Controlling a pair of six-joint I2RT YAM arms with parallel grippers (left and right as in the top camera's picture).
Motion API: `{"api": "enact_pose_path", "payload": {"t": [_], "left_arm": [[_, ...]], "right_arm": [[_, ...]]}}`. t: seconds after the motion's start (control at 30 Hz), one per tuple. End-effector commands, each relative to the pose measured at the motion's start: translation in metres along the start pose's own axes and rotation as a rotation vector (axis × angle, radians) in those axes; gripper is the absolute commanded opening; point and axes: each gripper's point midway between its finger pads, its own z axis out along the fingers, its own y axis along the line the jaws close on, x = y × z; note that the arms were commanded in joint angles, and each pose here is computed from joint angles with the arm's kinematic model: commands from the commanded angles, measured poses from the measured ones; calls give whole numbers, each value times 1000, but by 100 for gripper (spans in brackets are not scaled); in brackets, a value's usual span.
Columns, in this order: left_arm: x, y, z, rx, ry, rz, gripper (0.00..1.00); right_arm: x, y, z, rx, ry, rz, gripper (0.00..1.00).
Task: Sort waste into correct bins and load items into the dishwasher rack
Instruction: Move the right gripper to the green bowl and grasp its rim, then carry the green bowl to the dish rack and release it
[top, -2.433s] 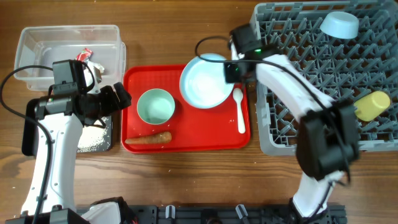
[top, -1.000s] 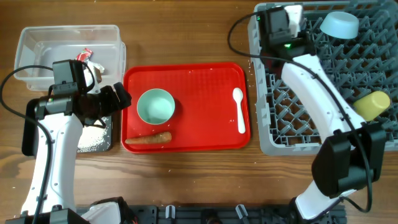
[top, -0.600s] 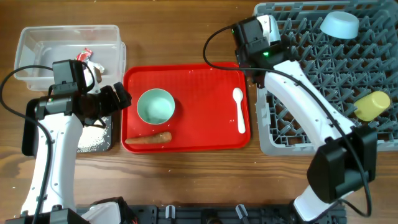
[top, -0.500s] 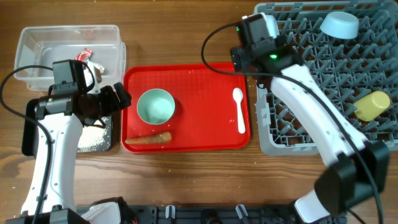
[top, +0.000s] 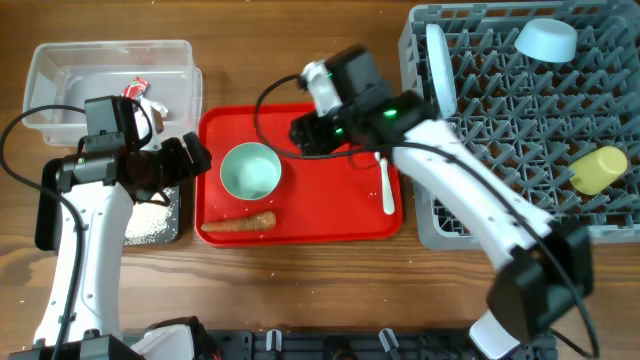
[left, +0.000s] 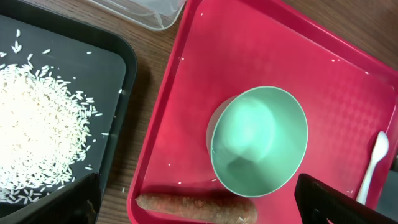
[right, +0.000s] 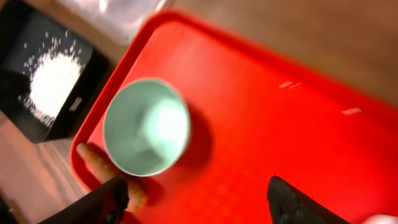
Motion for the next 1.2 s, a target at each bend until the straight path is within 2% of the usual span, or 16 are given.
{"api": "enact_pose_path", "payload": {"t": [0.0, 0.17, 0.27, 0.33, 0.47, 0.5, 0.63, 0.77, 0.93, 1.03, 1.17], "left_arm": [[-4, 1, -2, 0, -7, -13, 100], [-4, 1, -2, 0, -7, -13, 100], [-4, 1, -2, 0, -7, -13, 100], [-4, 1, -2, 1, -7, -13, 100], [-4, 0, -2, 1, -7, -13, 100], [-4, 1, -2, 0, -7, -13, 100], [-4, 1, -2, 0, -7, -13, 100], [-4, 0, -2, 1, -7, -13, 100], [-4, 0, -2, 1, -7, -13, 100], [-4, 0, -2, 1, -7, -13, 100], [-4, 0, -2, 1, -7, -13, 99]], "right_arm": [[26, 21, 50, -50, 105, 73, 66], [54, 22, 96, 8, 187, 161, 58], [67, 10, 116, 68, 213, 235, 43], [73, 5, 124, 92, 225, 287, 30], [73, -3, 129, 130, 208, 324, 7], [70, -4, 129, 134, 197, 314, 4], [46, -17, 106, 199, 110, 300, 4], [1, -49, 35, 313, -50, 272, 4], [-37, -126, -114, 648, -297, 256, 4], [-35, -181, -206, 944, -396, 265, 4], [5, -250, -304, 1420, -432, 446, 4]]}}
